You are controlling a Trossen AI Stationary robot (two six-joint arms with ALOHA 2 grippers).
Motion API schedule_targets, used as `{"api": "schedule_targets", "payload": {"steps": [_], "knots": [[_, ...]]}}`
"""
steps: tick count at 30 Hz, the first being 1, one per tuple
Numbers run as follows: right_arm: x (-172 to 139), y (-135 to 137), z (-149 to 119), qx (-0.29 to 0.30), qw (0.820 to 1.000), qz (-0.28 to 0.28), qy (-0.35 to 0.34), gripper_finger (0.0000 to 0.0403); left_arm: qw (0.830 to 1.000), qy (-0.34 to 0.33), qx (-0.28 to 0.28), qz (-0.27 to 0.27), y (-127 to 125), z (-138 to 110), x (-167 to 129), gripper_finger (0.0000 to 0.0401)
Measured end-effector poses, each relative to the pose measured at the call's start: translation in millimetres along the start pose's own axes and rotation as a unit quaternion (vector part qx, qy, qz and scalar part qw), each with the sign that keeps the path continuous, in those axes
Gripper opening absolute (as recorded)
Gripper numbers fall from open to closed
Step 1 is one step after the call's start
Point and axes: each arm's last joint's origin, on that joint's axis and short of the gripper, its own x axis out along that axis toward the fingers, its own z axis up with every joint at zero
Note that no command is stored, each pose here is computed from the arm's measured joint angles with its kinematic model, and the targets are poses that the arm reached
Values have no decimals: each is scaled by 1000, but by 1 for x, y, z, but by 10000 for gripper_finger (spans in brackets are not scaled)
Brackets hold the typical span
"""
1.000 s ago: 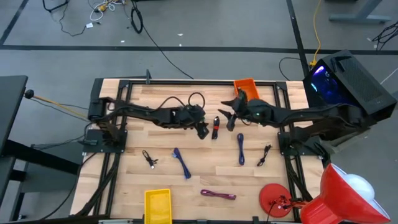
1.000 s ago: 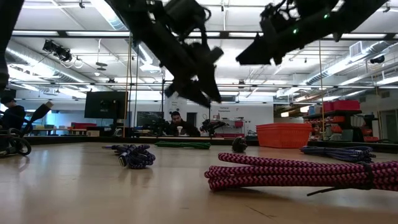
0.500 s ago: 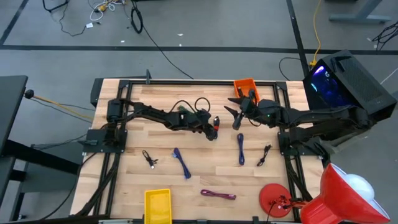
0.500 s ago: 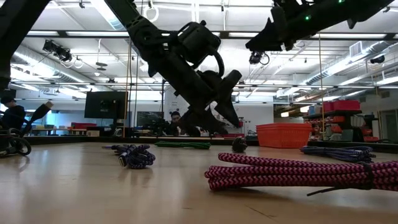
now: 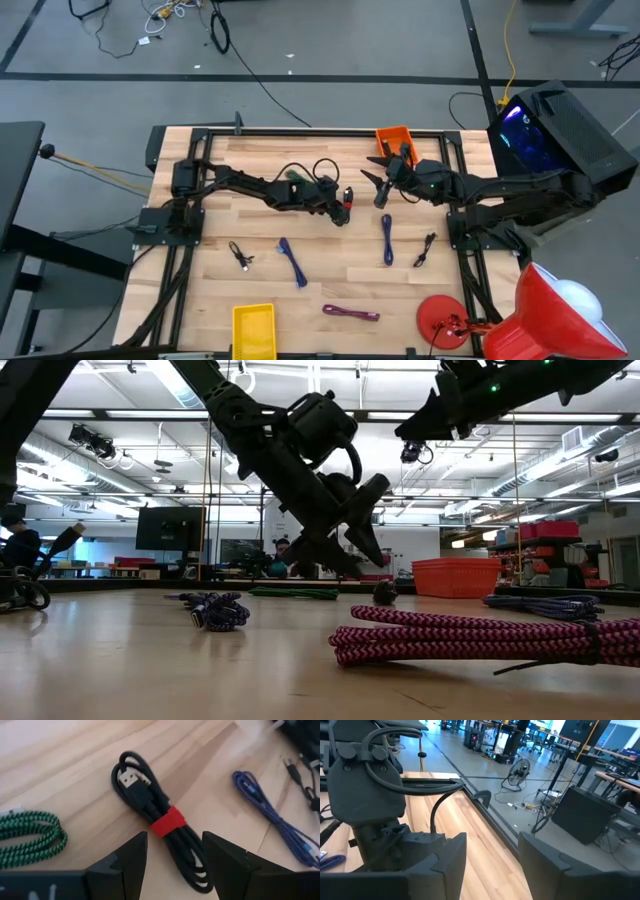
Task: Pick & Place USB Port
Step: Put the black charger cable into the orange bin
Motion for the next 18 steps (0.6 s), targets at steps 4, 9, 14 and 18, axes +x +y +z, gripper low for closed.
{"api": "schedule_targets", "payload": {"steps": [4, 9, 14, 18], "knots": [[0, 0, 0, 0, 1000, 0, -1, 181, 1000, -1, -2, 3, -3, -3, -1, 195], [0, 0, 1, 1, 1000, -1, -4, 181, 1000, -6, -5, -2, -8, -6, -2, 195], [0, 0, 1, 2, 1000, -1, -4, 181, 1000, -10, -5, 1, -9, -7, -2, 195], [0, 0, 1, 3, 1000, -1, -4, 181, 1000, -11, -14, 1, -9, -10, 3, 195]]}}
